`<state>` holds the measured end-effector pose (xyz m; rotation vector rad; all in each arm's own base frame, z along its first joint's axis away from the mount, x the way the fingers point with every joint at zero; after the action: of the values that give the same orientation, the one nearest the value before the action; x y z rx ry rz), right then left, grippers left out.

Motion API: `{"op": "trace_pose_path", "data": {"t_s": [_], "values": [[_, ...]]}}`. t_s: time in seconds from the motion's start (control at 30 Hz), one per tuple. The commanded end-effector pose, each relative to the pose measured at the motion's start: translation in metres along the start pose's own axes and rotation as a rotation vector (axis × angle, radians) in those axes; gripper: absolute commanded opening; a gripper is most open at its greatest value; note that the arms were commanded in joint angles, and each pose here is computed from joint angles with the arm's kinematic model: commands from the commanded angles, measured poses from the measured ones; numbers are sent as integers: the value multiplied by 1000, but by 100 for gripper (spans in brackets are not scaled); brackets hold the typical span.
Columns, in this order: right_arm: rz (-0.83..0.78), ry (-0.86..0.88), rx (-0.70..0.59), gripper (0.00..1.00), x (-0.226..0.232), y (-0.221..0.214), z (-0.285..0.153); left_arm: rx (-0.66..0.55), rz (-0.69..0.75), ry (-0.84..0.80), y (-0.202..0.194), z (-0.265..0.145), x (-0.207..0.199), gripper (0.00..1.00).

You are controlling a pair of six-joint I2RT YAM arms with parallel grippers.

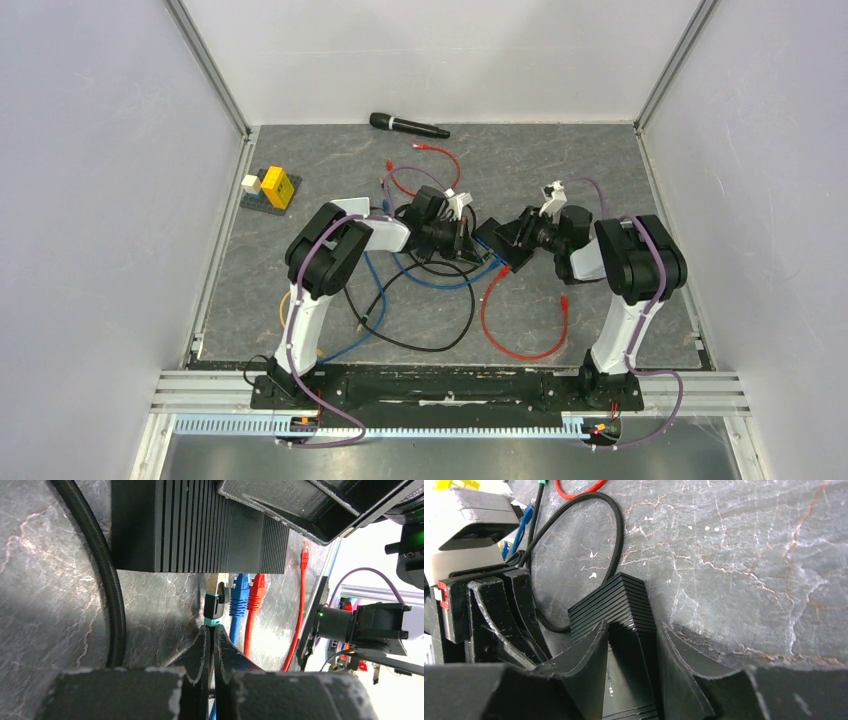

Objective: Insert the plug into the switch port
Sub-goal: Insert the connector into the switch port.

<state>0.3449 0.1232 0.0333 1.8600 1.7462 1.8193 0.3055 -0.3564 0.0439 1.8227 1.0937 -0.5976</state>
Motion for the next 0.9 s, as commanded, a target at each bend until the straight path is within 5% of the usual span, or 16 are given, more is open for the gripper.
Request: {"op": "trace_pose_path", "data": {"t_s": [0.0, 0.57, 0.73, 0.87], "values": [[296, 63, 715, 38, 30, -157, -60, -328, 195, 124, 86, 6, 3, 2], [263, 21, 740, 36, 36, -173, -75, -457, 165, 214, 138, 2, -5, 2], [281, -31, 651, 39, 35, -153, -61, -474, 219, 152, 148, -5, -36, 2], [325, -9, 559, 37, 36, -129, -46, -443, 246, 158, 123, -4, -23, 2]]}}
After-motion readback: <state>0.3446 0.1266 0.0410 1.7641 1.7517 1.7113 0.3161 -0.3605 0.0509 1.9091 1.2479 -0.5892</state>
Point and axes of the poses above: each gripper's point midway between its finger pads, its own z axis out along the fingers, its own x axis along the line the jaws close on, y = z × x, the point moved 5 cm from there along -z, back along the fingers, and after that the axes turned 5 degrees about z, right-handed, at the moved point
